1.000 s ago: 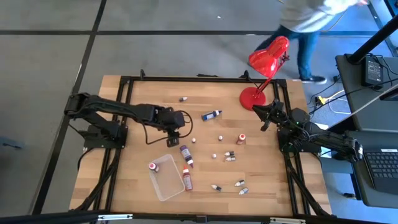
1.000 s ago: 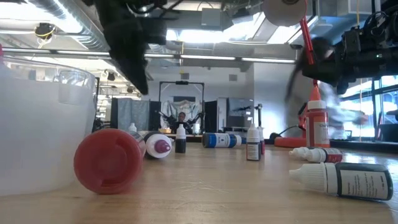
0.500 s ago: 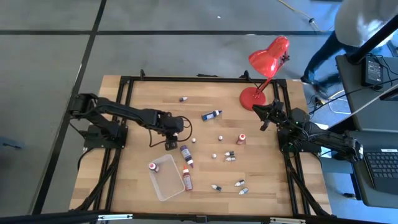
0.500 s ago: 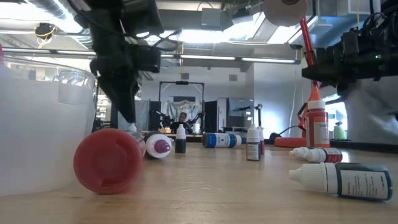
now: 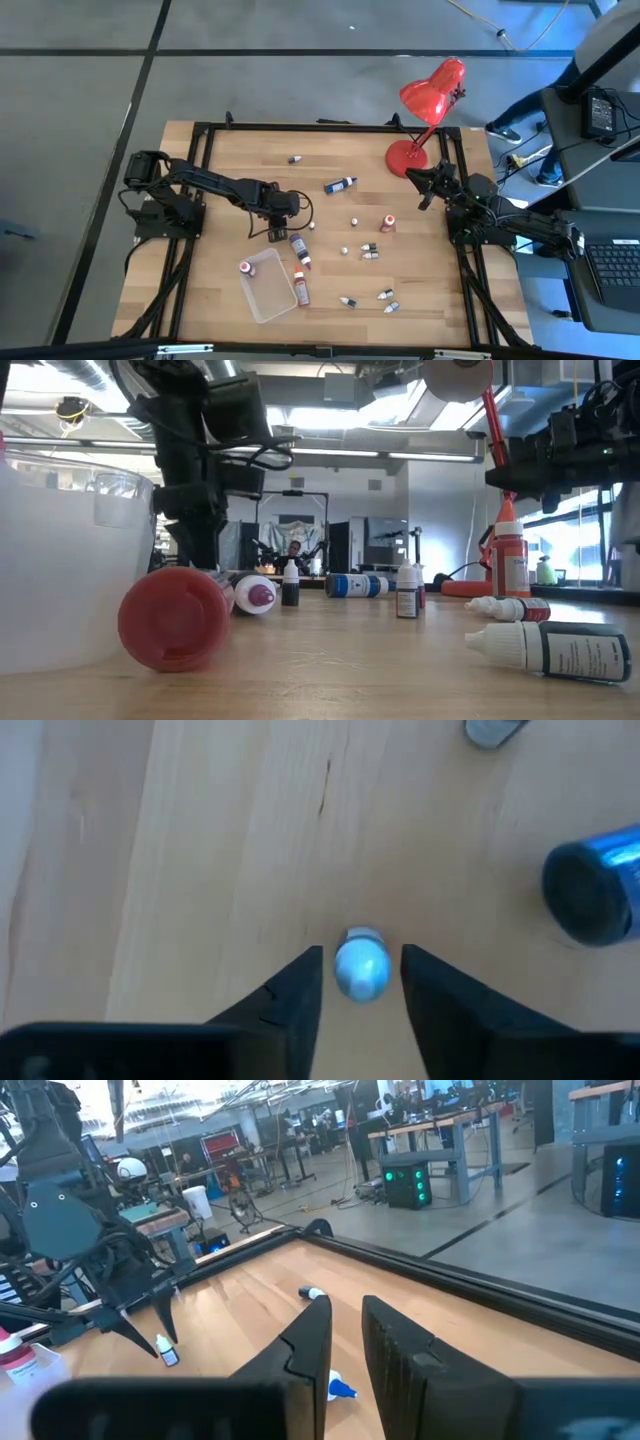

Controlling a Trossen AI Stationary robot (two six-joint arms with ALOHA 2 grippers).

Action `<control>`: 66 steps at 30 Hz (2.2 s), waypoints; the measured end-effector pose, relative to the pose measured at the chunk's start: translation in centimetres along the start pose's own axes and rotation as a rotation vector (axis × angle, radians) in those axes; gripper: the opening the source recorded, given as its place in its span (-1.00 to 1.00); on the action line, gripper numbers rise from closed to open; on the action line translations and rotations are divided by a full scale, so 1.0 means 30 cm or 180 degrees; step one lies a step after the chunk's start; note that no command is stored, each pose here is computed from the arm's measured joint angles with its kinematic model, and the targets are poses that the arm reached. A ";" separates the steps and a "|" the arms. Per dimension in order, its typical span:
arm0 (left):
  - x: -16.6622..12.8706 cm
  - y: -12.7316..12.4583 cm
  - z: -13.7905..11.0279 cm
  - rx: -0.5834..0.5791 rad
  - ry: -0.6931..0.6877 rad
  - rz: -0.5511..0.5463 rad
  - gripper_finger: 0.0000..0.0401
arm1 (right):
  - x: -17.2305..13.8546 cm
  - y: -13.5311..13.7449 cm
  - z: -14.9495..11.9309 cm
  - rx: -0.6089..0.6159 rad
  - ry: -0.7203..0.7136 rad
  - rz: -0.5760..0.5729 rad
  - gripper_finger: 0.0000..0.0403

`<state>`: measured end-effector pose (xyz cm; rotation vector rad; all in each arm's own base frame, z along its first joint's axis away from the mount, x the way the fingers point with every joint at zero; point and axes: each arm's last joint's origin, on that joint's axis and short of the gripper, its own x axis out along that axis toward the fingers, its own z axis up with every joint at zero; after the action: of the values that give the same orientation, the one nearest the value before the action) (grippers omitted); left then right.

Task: Pick & Place food coloring
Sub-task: Put the pink food coloring bottle into the transparent bin

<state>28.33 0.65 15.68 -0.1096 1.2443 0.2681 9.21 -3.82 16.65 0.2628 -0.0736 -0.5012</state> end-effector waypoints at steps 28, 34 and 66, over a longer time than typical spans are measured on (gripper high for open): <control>-0.428 -0.283 0.169 0.0157 -0.0749 -0.0538 -0.70 | 0.000 0.000 -0.001 -0.0055 0.0009 -0.0001 -0.68; -0.435 -0.472 0.075 -0.0126 -0.0651 -0.0771 -0.69 | 0.000 0.000 -0.001 -0.0039 0.0008 0.0002 -0.68; -0.118 -0.748 -0.072 -0.0732 -0.0066 -0.0375 -0.52 | 0.000 0.005 0.016 -0.0029 -0.0153 0.0049 -0.68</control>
<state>31.15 -21.96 16.93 -0.3761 1.1785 0.3087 9.21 -3.81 17.14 0.2413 -0.1199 -0.4926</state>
